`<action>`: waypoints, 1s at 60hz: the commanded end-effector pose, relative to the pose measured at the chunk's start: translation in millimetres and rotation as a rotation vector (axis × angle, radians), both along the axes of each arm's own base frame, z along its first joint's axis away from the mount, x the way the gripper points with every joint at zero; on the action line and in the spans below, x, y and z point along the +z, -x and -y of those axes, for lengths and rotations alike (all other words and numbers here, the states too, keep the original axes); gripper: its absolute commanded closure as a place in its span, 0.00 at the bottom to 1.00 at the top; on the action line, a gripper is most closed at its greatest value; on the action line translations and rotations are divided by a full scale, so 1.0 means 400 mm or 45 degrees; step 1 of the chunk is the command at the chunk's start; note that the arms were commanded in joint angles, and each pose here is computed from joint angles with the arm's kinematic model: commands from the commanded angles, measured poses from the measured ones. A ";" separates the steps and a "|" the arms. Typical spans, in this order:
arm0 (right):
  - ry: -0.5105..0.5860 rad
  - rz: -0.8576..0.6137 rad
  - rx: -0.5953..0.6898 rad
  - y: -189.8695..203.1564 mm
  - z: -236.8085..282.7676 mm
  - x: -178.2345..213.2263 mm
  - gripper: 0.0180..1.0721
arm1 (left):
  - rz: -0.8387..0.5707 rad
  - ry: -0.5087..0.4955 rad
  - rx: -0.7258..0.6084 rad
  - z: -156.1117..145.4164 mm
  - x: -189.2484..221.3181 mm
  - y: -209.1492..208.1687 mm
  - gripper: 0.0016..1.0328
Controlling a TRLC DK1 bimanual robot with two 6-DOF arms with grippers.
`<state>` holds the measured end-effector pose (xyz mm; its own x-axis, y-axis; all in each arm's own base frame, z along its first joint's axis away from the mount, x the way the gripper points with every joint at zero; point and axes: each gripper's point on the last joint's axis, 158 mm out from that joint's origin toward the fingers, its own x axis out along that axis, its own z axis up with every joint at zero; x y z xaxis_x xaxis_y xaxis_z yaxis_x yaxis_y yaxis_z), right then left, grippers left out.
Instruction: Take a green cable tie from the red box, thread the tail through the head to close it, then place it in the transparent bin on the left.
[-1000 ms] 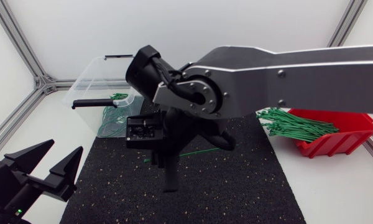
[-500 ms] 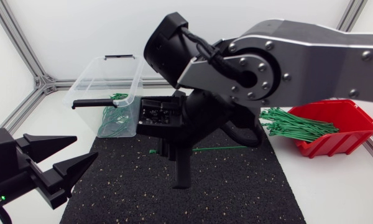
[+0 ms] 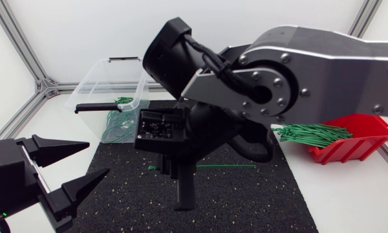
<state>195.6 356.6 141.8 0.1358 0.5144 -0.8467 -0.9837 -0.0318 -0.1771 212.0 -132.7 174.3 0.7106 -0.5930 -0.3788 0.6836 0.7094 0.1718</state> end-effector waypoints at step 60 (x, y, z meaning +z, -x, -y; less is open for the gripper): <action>0.075 0.057 0.060 0.046 -0.040 -0.087 0.94 | 0.005 -0.085 -0.646 0.184 -0.027 0.105 0.47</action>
